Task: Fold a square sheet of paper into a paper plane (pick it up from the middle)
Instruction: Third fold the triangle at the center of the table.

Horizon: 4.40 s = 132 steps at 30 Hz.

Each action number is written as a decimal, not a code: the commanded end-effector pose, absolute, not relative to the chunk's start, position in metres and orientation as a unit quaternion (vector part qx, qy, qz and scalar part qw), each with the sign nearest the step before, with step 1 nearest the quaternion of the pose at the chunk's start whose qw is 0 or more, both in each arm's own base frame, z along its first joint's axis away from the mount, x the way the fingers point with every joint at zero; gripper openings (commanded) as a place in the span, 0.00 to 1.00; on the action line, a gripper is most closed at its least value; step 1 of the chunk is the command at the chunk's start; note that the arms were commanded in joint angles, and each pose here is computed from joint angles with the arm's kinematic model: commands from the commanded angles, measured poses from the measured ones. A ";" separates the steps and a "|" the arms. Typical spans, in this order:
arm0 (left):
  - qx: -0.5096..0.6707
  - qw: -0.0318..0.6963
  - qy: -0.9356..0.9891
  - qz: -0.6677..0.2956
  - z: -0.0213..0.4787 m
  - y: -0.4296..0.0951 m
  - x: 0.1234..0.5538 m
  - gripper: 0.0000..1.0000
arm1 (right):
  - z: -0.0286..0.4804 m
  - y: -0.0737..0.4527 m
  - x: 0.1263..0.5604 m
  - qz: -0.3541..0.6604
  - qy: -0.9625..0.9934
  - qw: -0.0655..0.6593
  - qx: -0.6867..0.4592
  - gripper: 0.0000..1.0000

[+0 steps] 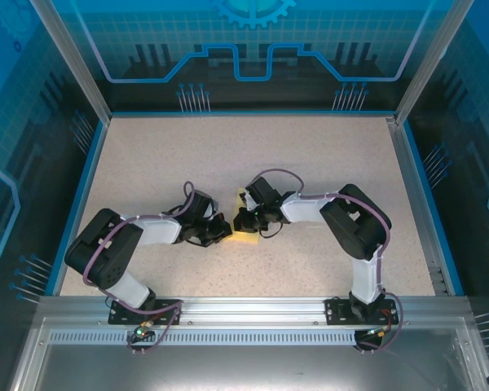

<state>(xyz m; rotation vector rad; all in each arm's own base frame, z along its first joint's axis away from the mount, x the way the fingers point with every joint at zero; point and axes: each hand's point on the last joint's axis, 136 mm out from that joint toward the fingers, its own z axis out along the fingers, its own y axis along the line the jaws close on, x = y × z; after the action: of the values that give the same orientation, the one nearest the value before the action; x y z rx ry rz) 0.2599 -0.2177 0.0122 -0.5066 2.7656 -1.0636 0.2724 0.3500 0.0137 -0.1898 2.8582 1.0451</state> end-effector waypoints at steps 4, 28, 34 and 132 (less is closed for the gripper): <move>-0.187 0.041 0.939 -0.285 -0.017 -0.195 0.239 0.00 | -0.007 0.311 0.280 0.295 0.954 0.038 -0.034 0.07; -0.192 0.038 0.936 -0.291 -0.014 -0.197 0.238 0.00 | 0.040 0.249 0.297 0.317 0.944 0.073 0.060 0.38; -0.194 0.034 0.936 -0.293 -0.014 -0.198 0.239 0.00 | 0.038 0.270 0.276 0.323 0.943 0.034 0.067 0.40; -0.100 0.203 0.891 -0.393 0.075 -0.246 0.318 0.13 | 0.041 0.288 0.249 0.338 0.936 0.009 0.097 0.03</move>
<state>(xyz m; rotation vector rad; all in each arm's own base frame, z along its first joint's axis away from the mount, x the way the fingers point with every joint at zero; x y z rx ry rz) 0.3078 -0.2381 0.0719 -0.3370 2.4948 -1.1056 0.2426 0.2838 0.0364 0.3143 2.9338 1.0266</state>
